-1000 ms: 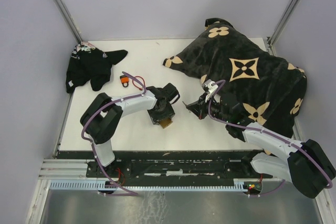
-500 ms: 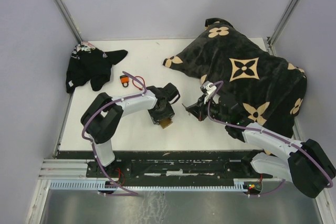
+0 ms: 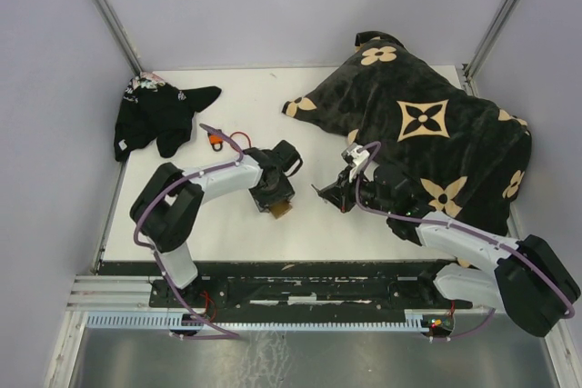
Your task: Unlock with the key
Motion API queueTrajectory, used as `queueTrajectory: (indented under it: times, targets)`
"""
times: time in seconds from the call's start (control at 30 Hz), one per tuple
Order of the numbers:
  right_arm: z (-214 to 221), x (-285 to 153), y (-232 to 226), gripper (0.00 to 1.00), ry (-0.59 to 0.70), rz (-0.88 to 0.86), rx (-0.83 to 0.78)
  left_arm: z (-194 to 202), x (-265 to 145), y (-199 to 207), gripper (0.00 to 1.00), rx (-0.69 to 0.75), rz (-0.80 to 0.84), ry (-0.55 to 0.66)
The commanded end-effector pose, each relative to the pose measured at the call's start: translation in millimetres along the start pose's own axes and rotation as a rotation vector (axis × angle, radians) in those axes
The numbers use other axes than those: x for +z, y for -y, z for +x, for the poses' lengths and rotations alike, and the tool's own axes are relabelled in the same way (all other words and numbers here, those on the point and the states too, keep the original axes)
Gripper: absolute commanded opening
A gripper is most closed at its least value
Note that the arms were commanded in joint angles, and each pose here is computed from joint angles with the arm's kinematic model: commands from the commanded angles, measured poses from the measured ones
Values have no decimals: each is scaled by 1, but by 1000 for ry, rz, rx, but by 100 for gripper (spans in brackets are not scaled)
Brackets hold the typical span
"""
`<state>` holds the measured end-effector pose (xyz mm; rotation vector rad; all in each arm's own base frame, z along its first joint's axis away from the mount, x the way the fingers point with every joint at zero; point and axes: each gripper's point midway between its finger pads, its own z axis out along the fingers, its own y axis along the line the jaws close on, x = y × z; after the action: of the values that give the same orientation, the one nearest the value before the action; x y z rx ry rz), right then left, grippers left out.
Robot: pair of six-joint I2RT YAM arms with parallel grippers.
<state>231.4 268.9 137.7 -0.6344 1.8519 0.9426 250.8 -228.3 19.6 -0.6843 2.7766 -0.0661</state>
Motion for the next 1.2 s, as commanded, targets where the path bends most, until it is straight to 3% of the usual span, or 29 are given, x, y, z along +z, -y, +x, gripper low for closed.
queueTrajectory:
  times: [0.0,0.33,0.57,1.17]
  targets:
    - [-30,11,-18,2,68,-72,4,-38,-35,19,5,-52,155,107]
    - [-20,29,-37,2,19,-159,121,-77,-81,32,3,-153,401,165]
    - [-19,43,-43,2,3,-179,206,-77,-102,41,3,-164,532,135]
    - [-5,69,-35,2,-55,-144,370,-67,-113,52,3,-141,643,82]
